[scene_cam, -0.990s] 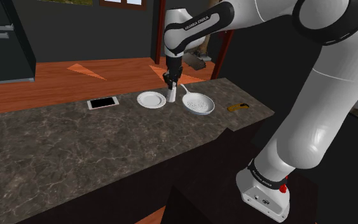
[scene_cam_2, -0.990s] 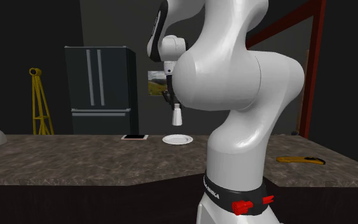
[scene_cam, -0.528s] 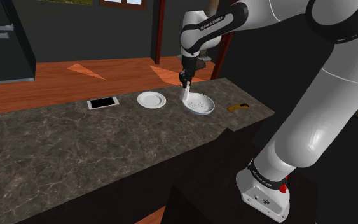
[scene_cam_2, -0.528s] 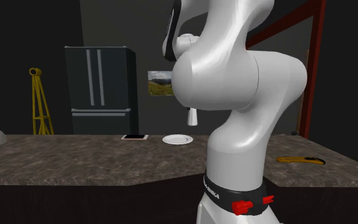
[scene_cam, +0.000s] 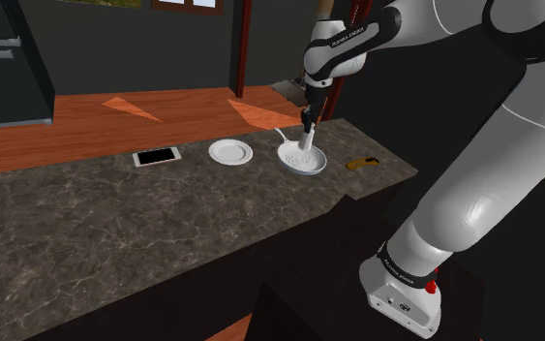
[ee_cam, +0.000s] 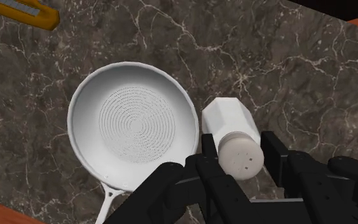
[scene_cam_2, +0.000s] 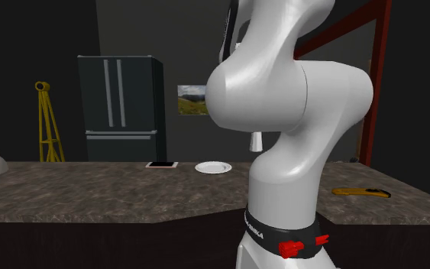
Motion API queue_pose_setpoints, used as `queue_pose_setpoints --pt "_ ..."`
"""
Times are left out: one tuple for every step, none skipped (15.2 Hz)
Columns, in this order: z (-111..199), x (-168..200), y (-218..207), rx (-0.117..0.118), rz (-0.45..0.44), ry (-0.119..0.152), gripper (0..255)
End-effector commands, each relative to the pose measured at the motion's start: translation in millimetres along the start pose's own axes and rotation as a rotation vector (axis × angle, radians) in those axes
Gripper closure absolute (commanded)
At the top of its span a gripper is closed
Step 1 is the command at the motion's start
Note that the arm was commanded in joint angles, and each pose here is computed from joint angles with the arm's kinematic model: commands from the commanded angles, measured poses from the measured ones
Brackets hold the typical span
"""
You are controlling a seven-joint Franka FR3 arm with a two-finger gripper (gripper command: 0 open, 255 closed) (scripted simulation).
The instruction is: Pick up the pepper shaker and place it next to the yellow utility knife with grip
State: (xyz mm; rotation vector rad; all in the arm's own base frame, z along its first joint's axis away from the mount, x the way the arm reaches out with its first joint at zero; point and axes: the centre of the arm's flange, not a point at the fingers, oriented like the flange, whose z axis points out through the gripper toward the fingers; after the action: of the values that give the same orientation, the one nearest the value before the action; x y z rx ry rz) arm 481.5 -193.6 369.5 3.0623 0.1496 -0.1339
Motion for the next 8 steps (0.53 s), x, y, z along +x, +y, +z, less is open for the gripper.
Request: queue_pose_setpoints --pt "5.3 -15.0 20.2 0.0 -0.001 0.0 255" --pt "6.7 -22.5 30.9 0.0 -0.001 0.0 255" --pt "8.1 -30.0 41.7 0.0 -0.001 0.0 255" --pt "9.4 -37.5 52.5 0.0 -0.001 0.0 255" --pt "10.8 -45.1 63.2 0.0 -0.001 0.0 255" --pt "12.2 -52.6 74.0 0.0 -0.001 0.0 255" --pt "13.5 -60.1 84.7 0.0 -0.001 0.0 255" --pt "14.9 -67.7 95.5 0.0 -0.001 0.0 255"
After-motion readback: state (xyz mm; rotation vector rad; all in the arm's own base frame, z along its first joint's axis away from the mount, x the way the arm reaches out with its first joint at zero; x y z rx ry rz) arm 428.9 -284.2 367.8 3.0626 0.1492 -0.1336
